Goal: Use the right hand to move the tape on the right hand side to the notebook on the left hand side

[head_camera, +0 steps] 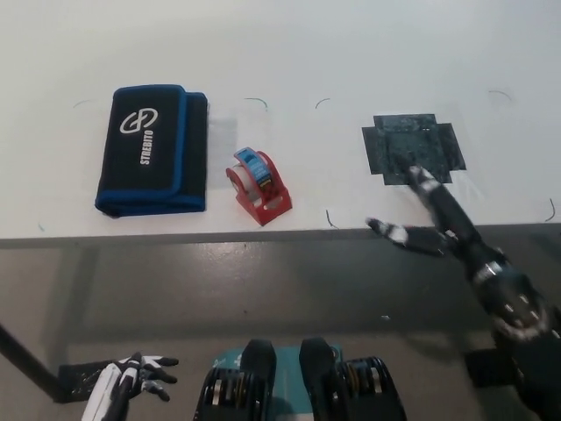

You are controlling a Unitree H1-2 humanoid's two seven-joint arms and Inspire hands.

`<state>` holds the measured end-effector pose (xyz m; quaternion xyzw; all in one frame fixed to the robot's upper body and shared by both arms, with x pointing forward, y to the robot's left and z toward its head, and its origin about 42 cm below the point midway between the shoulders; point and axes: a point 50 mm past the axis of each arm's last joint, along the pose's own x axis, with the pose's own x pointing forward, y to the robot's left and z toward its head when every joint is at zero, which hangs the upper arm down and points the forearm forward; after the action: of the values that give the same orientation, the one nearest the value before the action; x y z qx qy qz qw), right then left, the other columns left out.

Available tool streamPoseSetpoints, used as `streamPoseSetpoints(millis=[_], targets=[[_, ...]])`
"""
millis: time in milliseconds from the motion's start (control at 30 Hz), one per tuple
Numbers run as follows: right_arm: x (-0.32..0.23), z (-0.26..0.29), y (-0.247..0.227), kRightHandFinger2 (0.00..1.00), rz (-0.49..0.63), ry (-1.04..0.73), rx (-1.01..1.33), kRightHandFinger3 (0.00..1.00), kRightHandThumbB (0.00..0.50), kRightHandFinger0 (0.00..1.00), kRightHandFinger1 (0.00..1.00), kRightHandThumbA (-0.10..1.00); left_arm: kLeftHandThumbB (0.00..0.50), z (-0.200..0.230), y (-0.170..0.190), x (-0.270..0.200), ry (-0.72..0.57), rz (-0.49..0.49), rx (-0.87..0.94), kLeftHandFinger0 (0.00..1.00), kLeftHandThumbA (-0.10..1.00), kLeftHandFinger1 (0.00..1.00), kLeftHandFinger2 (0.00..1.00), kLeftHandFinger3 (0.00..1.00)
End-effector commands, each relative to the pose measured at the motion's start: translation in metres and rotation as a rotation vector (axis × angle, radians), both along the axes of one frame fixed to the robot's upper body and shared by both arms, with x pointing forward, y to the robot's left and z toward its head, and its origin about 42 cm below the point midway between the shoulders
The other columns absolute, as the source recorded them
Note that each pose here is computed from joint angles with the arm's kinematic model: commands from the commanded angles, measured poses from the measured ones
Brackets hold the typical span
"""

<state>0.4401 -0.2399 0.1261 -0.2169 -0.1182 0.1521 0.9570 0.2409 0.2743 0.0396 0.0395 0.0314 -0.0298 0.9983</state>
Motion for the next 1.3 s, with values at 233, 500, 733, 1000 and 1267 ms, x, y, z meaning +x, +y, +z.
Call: streamPoseSetpoints(millis=[233, 500, 733, 1000, 1267], targets=[[-0.131, 0.014, -0.023, 1.00, -0.043, -0.091, -0.143, 1.00, 0.217, 1.00, 1.00, 0.84, 0.333, 0.009, 0.009, 0.011, -0.046, 0.028, 0.004, 0.48, 0.91, 0.49, 0.57, 0.86], [-0.223, -0.023, -0.028, 1.00, -0.131, 0.052, -0.130, 1.00, 0.114, 1.00, 1.00, 0.87, 0.291, 0.014, 0.009, 0.021, -0.072, 0.032, -0.013, 0.46, 0.90, 0.48, 0.57, 0.86], [-0.207, -0.025, -0.022, 1.00, -0.143, 0.066, 0.005, 1.00, 0.092, 1.00, 1.00, 0.89, 0.306, 0.018, 0.012, 0.023, -0.102, 0.031, 0.019, 0.45, 0.95, 0.48, 0.57, 0.85], [-0.202, -0.030, 0.002, 1.00, -0.123, 0.056, 0.069, 1.00, 0.051, 1.00, 1.00, 0.86, 0.325, 0.015, 0.018, 0.017, -0.078, 0.032, 0.017, 0.45, 0.93, 0.49, 0.58, 0.86], [-0.207, -0.041, 0.008, 1.00, -0.124, 0.042, -0.020, 1.00, 0.015, 1.00, 1.00, 0.86, 0.327, 0.011, 0.019, 0.014, -0.064, 0.015, 0.025, 0.43, 0.92, 0.47, 0.57, 0.85]])
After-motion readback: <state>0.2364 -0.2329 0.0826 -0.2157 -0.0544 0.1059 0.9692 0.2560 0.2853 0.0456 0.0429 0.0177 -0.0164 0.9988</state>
